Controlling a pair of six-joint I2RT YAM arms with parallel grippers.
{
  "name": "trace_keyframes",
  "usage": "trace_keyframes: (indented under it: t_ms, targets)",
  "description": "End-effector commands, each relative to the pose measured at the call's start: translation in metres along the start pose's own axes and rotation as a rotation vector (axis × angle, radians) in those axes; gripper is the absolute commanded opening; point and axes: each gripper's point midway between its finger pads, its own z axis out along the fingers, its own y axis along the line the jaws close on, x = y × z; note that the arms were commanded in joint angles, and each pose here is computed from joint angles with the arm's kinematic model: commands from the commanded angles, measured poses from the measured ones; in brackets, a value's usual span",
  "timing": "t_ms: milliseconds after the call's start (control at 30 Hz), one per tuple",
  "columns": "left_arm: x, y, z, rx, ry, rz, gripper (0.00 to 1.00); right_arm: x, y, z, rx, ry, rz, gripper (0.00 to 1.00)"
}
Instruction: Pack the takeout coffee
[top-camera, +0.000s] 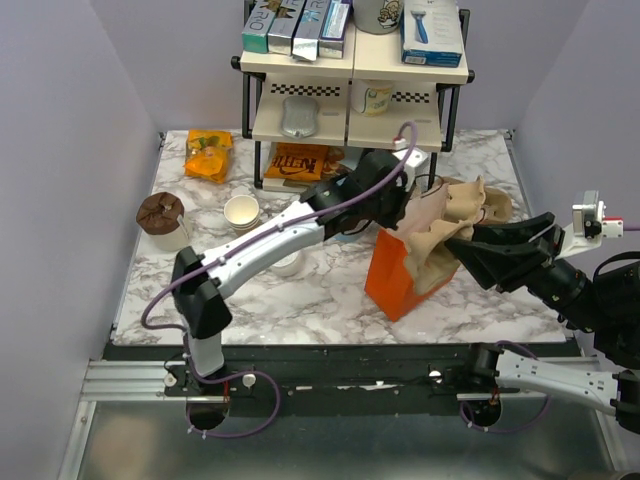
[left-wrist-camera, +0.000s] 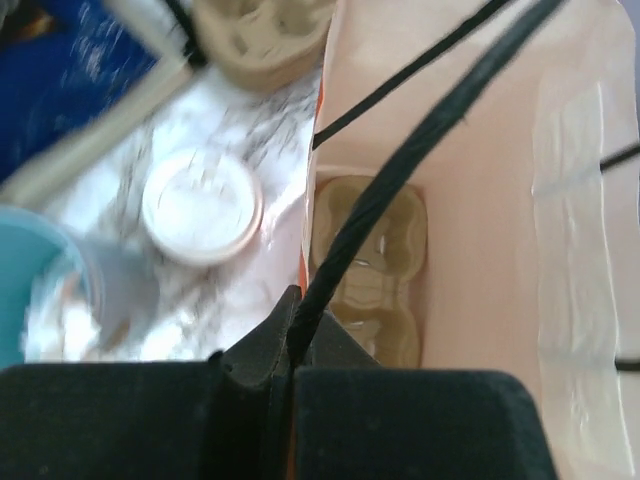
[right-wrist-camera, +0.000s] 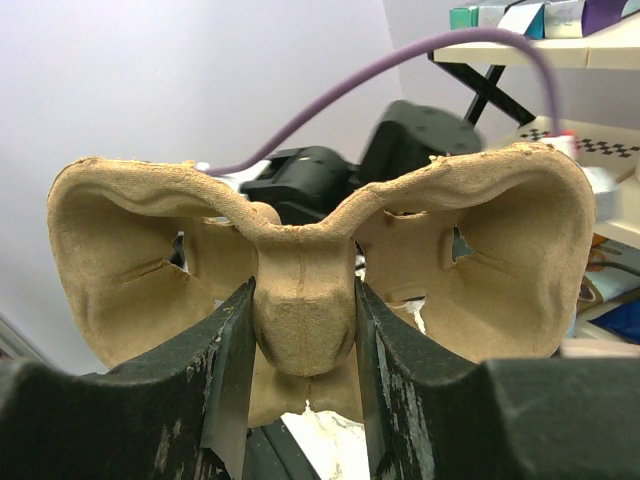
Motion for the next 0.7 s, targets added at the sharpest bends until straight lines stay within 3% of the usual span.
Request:
trace_keyframes:
  t_ms: [0, 367, 667]
  targets:
    - [0.038, 0.029, -0.032, -0.233, 0.021, -0.309, 0.0, -0.015, 0.007, 0.01, -0.008, -0.026, 0.023, 0.39]
    - [0.093, 0.063, -0.114, -0.43, -0.01, -0.385, 0.0, -0.008, -0.002, 0.032, 0.058, 0.006, -0.018, 0.39]
    - [0.072, 0.056, -0.156, -0.352, -0.131, -0.376, 0.0, -0.006, 0.003, 0.042, 0.035, -0.007, -0.034, 0.39]
